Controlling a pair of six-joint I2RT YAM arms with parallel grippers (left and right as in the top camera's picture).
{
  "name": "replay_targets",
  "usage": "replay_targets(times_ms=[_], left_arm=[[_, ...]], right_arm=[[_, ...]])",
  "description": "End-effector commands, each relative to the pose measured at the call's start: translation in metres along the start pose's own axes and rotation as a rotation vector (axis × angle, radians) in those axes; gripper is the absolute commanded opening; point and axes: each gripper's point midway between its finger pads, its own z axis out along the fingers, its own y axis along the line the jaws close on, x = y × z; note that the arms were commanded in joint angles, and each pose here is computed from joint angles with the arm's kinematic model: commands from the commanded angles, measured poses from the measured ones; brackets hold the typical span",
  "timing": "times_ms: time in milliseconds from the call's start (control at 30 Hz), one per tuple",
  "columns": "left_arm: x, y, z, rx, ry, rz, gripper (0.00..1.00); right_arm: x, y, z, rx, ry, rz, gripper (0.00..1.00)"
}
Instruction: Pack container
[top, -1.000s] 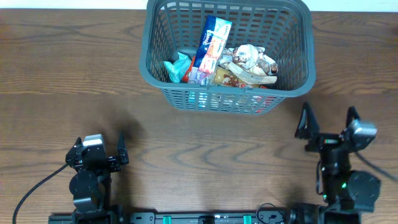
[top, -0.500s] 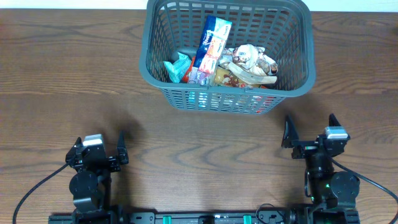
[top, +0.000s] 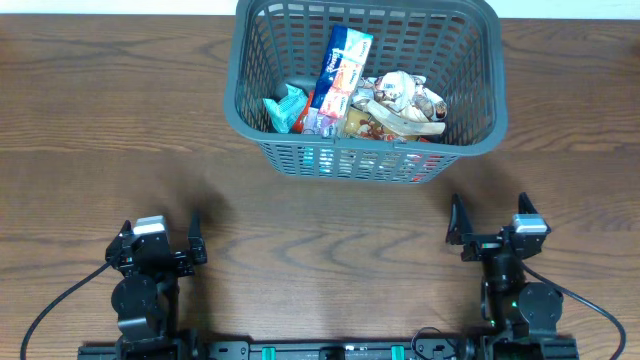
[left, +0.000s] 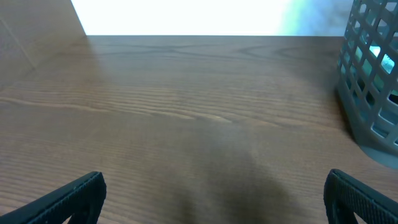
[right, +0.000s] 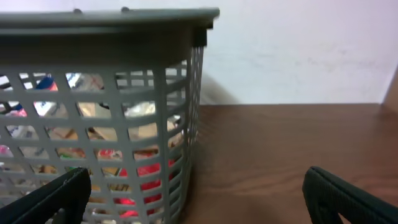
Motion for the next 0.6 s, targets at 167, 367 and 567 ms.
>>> replay_targets(times_ms=[167, 367, 567], left_arm=[[0.012, -0.003, 0.002, 0.014, 0.033, 0.008, 0.99], [0.012, -0.003, 0.002, 0.014, 0.033, 0.008, 0.99], [0.012, -0.003, 0.002, 0.014, 0.033, 0.008, 0.99]], right_arm=[[0.025, 0.003, 0.003, -0.016, 0.045, 0.084, 0.99], [0.028, 0.002, 0.004, -0.012, 0.050, 0.052, 0.99], [0.029, 0.002, 0.004, -0.015, 0.053, -0.071, 0.99]])
